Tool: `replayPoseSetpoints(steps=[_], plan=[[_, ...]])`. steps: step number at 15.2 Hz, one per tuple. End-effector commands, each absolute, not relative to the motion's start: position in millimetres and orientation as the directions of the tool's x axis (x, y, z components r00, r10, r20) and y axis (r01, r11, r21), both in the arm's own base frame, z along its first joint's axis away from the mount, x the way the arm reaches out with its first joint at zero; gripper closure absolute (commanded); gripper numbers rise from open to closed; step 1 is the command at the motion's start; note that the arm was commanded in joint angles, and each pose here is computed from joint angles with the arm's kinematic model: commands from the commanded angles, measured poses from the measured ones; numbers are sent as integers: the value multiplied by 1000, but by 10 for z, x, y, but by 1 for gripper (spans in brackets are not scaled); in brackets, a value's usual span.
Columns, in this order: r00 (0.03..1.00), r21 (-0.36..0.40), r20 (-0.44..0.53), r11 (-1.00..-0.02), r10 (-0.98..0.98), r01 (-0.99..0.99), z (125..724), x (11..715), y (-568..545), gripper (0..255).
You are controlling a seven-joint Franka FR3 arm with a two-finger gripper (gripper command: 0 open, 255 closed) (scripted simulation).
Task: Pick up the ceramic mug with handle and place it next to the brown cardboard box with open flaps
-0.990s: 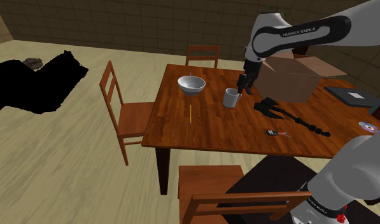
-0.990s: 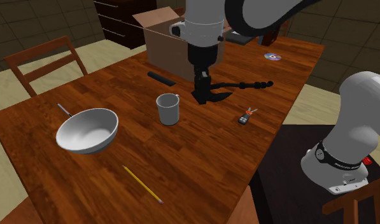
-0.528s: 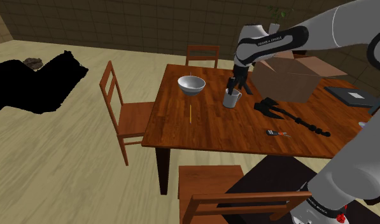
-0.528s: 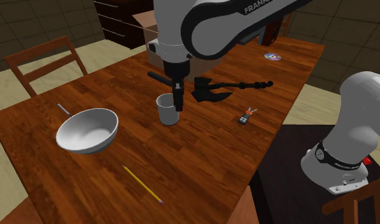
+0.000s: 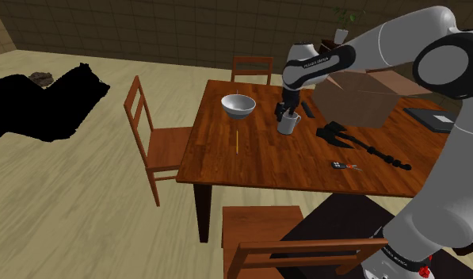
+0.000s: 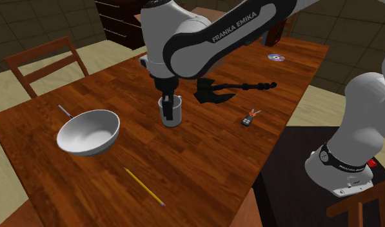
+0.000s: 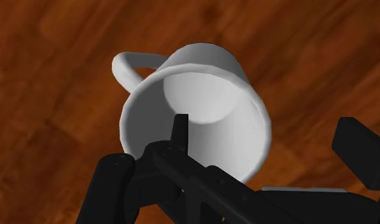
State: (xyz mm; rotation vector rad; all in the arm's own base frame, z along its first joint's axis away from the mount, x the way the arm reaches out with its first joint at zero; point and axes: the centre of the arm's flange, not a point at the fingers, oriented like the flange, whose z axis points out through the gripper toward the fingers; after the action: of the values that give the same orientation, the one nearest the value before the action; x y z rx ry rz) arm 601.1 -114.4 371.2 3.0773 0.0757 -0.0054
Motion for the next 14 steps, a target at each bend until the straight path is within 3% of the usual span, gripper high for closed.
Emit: replayPoseSetpoints(steps=[1,11,12,14], plan=[[999,63,-5,-997,49,49,3608,6021,-1149,0],[999,63,-5,-997,49,49,3472,6021,-1158,0],[999,63,-5,-997,49,49,3472,6021,-1158,255],[999,63,-5,-997,49,49,3472,6021,-1158,255]])
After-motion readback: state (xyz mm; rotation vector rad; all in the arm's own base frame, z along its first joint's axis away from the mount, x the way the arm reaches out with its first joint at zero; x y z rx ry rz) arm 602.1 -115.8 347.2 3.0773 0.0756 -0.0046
